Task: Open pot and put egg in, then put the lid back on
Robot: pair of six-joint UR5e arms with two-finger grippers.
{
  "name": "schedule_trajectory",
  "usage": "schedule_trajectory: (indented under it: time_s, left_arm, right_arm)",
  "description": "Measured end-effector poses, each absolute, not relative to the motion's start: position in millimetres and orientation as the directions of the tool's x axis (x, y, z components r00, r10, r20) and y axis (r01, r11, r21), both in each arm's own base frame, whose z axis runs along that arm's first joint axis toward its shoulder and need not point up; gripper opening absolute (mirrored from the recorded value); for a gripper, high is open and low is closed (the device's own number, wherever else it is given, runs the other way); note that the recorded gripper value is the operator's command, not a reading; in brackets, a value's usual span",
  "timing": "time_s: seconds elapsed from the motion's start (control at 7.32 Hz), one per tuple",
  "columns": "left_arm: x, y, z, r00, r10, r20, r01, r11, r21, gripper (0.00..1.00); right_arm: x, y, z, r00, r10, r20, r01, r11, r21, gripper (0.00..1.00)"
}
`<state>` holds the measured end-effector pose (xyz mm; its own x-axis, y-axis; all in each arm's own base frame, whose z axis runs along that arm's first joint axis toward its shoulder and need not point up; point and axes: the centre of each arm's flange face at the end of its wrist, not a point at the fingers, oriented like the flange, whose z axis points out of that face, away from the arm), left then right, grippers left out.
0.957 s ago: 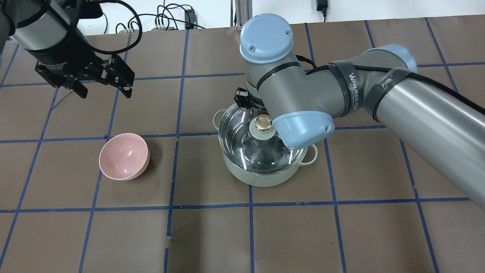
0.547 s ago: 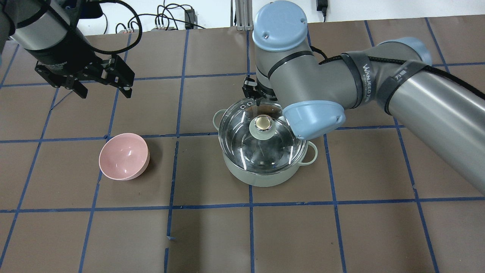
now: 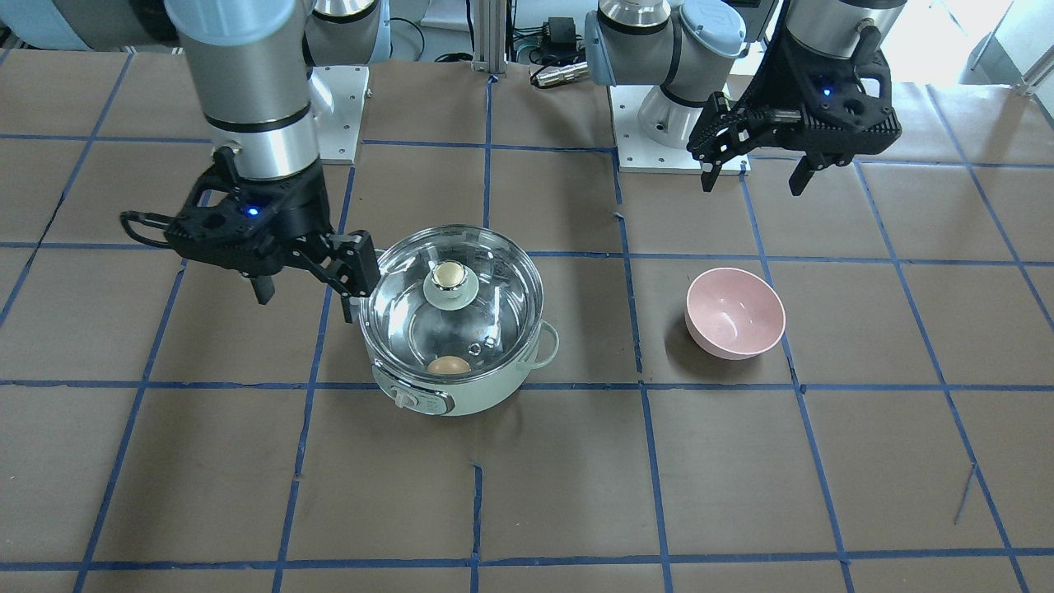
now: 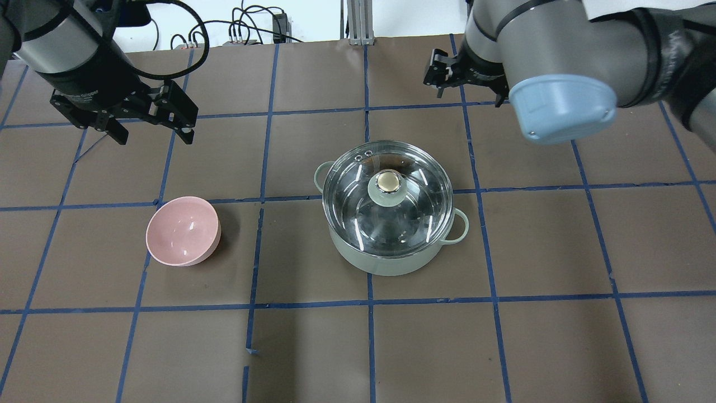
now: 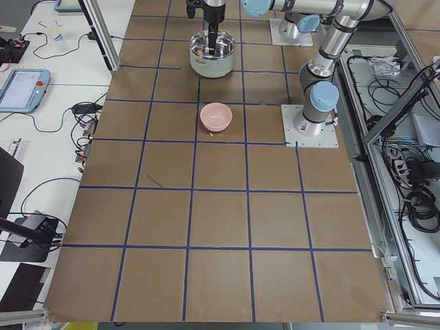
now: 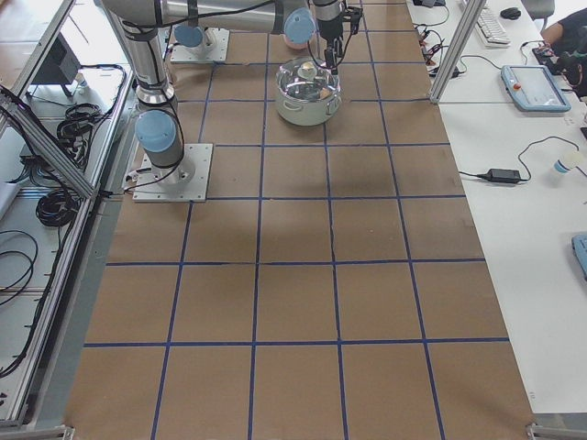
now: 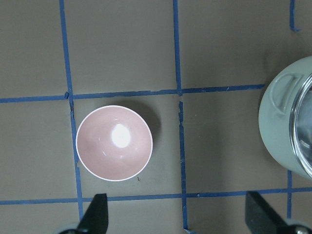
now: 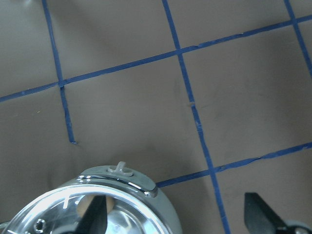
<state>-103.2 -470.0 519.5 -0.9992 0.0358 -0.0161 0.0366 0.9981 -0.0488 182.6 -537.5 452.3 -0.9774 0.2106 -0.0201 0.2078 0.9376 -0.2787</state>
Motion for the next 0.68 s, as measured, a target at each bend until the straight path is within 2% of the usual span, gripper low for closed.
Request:
schedule_trajectory:
  time_s: [0.68]
  left_arm:
    - [-104.1,-469.8,519.1,-0.999,0.036,-0.014,0.037,0.998,-0.049,1.0]
  right_arm:
    - [135.9,-530.8,459.5,-0.99,0.135,0.037,0.125,0.97,-0.208,1.0]
